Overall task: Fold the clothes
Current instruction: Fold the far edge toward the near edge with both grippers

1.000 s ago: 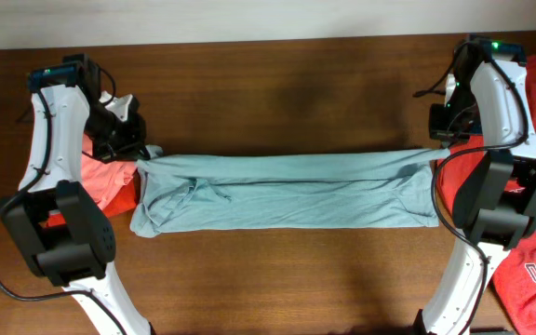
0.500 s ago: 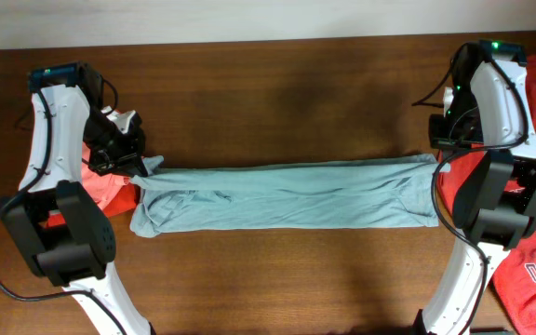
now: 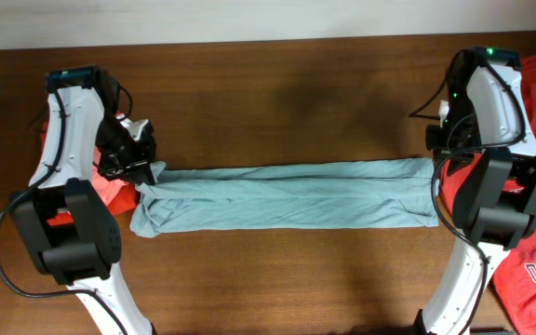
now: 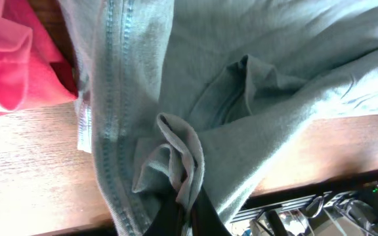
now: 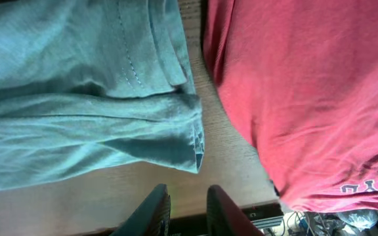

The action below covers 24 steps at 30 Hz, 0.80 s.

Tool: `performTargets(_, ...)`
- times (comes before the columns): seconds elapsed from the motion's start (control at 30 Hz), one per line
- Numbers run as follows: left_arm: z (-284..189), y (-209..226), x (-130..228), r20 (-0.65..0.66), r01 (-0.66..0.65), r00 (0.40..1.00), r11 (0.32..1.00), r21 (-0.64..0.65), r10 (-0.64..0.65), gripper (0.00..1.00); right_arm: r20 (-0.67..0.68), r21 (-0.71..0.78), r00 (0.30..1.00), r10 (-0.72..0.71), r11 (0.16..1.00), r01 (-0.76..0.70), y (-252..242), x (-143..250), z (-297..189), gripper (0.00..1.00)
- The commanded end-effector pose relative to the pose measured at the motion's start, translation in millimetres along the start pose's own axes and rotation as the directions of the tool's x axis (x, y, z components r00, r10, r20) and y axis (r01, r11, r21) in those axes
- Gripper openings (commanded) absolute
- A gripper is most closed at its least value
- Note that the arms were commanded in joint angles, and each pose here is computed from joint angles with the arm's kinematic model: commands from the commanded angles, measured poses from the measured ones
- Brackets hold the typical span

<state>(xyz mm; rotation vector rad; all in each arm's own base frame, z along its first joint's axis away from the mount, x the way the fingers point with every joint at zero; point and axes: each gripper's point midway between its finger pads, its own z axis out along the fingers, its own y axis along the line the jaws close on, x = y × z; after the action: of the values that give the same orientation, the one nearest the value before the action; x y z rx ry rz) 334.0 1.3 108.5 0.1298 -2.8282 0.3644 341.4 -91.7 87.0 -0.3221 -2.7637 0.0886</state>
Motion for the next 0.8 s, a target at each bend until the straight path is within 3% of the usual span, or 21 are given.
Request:
performTargets(0.0, -8.0, 1.0, 6.9, 0.016, -0.022, 1.0, 1.0, -0.017, 0.022, 0.02, 0.028, -0.002, 0.999, 0.018, 1.0, -0.018, -4.3, 3.6, -8.3, 0.25)
performTargets(0.37, -2.5, 9.6, 21.9, -0.053, 0.011, 0.998, 0.997, -0.074, -0.015, 0.01, 0.043, -0.018, 0.999, 0.019, 1.0, -0.018, -0.9, -1.0, -7.8, 0.25)
performTargets(0.4, 0.6, 8.1, 24.1, -0.066, 0.008, 0.998, 0.997, -0.072, -0.013, 0.04, 0.043, -0.018, 0.999, 0.019, 1.0, -0.018, -0.9, -1.0, -7.8, 0.25)
performTargets(0.47, 6.5, 6.2, 25.7, -0.08, 0.003, 0.997, 0.998, -0.07, -0.008, 0.23, 0.044, -0.018, 0.999, 0.019, 1.0, -0.018, -0.9, -1.1, -7.8, 0.25)
performTargets(0.5, 9.9, 5.4, 26.2, -0.086, -0.001, 0.996, 0.997, -0.071, -0.005, 0.27, 0.044, -0.018, 0.999, 0.019, 1.0, -0.018, -0.9, -1.1, -7.8, 0.25)
performTargets(0.77, 18.4, 3.5, 19.1, -0.067, -0.017, 0.998, 0.997, -0.076, 0.012, 0.31, 0.046, -0.022, 0.999, 0.019, 1.0, -0.018, -0.3, -1.6, -7.8, 0.24)
